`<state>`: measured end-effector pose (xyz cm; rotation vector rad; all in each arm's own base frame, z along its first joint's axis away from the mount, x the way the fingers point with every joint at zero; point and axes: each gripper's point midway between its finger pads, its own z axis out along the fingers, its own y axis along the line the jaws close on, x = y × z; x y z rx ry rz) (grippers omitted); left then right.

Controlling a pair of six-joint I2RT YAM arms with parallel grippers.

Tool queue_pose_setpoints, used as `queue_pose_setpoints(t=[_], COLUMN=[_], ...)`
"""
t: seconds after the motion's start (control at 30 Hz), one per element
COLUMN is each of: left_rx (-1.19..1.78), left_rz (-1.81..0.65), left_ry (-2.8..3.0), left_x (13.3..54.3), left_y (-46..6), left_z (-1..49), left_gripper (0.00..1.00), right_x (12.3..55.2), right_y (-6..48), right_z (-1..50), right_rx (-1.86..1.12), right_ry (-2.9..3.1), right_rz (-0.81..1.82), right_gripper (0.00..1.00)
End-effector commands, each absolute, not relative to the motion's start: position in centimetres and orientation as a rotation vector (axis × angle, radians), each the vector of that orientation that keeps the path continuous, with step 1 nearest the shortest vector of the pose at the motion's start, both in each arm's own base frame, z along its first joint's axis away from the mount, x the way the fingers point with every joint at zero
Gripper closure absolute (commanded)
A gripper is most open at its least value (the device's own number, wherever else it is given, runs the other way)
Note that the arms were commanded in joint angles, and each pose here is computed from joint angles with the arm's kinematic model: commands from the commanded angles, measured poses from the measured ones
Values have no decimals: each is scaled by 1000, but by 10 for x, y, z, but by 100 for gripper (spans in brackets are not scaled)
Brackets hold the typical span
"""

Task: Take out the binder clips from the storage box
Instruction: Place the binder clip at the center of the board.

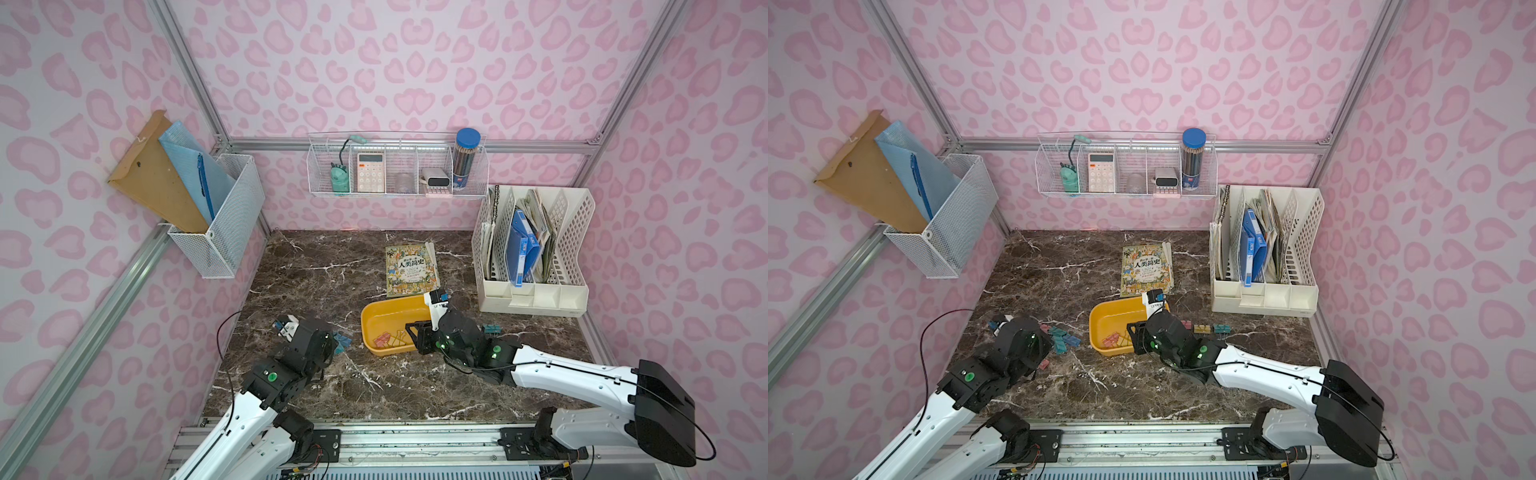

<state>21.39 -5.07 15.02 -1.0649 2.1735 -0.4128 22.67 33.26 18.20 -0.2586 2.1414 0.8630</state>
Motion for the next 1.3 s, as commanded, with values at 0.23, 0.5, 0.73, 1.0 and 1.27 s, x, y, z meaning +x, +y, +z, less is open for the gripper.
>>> queue_pose_setpoints(t=[0.23, 0.5, 0.73, 1.0, 1.27], left_rx=[-1425, -1419, -1461, -1434, -1504], left_rz=[-309, -215, -126, -125, -15], left_ry=[2146, 2136, 2125, 2174, 2193], left_x=[199, 216, 212, 215, 198], left_y=[-40, -39, -32, -38, -29], left_z=[96, 92, 78, 61, 56], left_gripper=[100, 100, 100, 100, 89], right_x=[242, 236, 235, 234, 234], right_y=[303, 317, 330, 341, 350], right_z=[182, 177, 165, 158, 145], right_rx=[-96, -197, -251, -313, -376], right_ry=[2076, 2128, 2216, 2257, 2339], right_rz=[1023, 1045, 1032, 1029, 983], right_gripper=[66, 59, 58, 57, 57])
